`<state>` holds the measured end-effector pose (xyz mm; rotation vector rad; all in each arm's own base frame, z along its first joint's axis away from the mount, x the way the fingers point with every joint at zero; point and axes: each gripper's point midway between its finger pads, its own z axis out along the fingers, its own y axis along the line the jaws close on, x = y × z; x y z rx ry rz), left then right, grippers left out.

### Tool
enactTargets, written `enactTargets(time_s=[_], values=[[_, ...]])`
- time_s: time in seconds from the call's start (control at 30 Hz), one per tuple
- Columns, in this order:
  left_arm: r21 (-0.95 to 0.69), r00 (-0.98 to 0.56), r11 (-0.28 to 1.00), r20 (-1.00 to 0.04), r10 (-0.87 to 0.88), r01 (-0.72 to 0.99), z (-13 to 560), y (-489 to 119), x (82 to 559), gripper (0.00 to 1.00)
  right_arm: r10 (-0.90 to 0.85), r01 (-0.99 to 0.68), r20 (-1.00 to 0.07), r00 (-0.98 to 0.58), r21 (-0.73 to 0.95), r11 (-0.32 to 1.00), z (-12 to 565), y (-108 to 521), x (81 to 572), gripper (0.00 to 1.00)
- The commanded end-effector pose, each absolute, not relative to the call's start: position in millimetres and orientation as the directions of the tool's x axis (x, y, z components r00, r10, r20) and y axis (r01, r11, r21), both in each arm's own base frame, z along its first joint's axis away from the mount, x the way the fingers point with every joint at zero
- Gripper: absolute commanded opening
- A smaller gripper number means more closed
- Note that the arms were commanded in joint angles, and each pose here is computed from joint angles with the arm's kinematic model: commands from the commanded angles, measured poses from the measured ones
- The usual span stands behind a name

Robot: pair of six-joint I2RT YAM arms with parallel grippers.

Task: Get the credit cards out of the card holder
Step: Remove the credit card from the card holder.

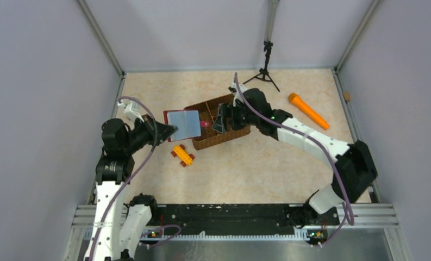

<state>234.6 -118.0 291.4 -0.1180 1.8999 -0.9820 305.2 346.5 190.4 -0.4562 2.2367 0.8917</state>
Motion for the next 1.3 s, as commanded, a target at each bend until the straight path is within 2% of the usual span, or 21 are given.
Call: enactTargets(time_s=[0.0,0.13,0.33,0.53,0.63,0.83,1.1,1.27], values=[[-0.703,-0.533,0.567,-0.704,-0.469,0.429,314.5,-134.9,222.7,0.0,-0.01,-0.607,-0.777,-0.63,0.484,0.631,226.4,334.5,278.7,0.86],[-0.728,-0.554,0.518,-0.681,-0.479,0.448,314.5,-141.4,212.4,0.0,0.045,-0.613,-0.776,-0.629,0.531,0.585,237.8,320.0,253.3,0.9],[-0.779,-0.593,0.38,-0.626,-0.506,0.499,322.4,-155.1,199.3,0.0,0.164,-0.646,-0.726,-0.668,0.676,0.355,270.2,318.8,204.5,0.94],[-0.802,-0.605,0.268,-0.584,-0.541,0.534,335.6,-167.8,188.6,0.0,0.303,-0.641,-0.673,-0.674,0.738,0.213,299.6,312.6,189.0,0.95],[-0.807,-0.623,0.234,-0.572,-0.534,0.542,337.7,-176.2,185.8,0.0,0.312,-0.623,-0.661,-0.682,0.749,0.226,296.2,312.0,191.7,0.95],[-0.798,-0.637,0.175,-0.573,-0.515,0.577,344.9,-195.9,180.8,0.0,0.327,-0.624,-0.637,-0.698,0.765,0.16,299.6,315.2,186.7,0.96],[-0.782,-0.617,0.123,-0.568,-0.545,0.611,355.2,-199.4,178.5,0.0,0.328,-0.578,-0.61,-0.721,0.791,0.2,283.7,312.6,189.4,0.96],[-0.792,-0.637,0.083,-0.544,-0.547,0.605,355.3,-202.3,177.6,0.0,0.356,-0.607,-0.596,-0.72,0.789,0.096,298.6,313.4,180.1,0.97]])
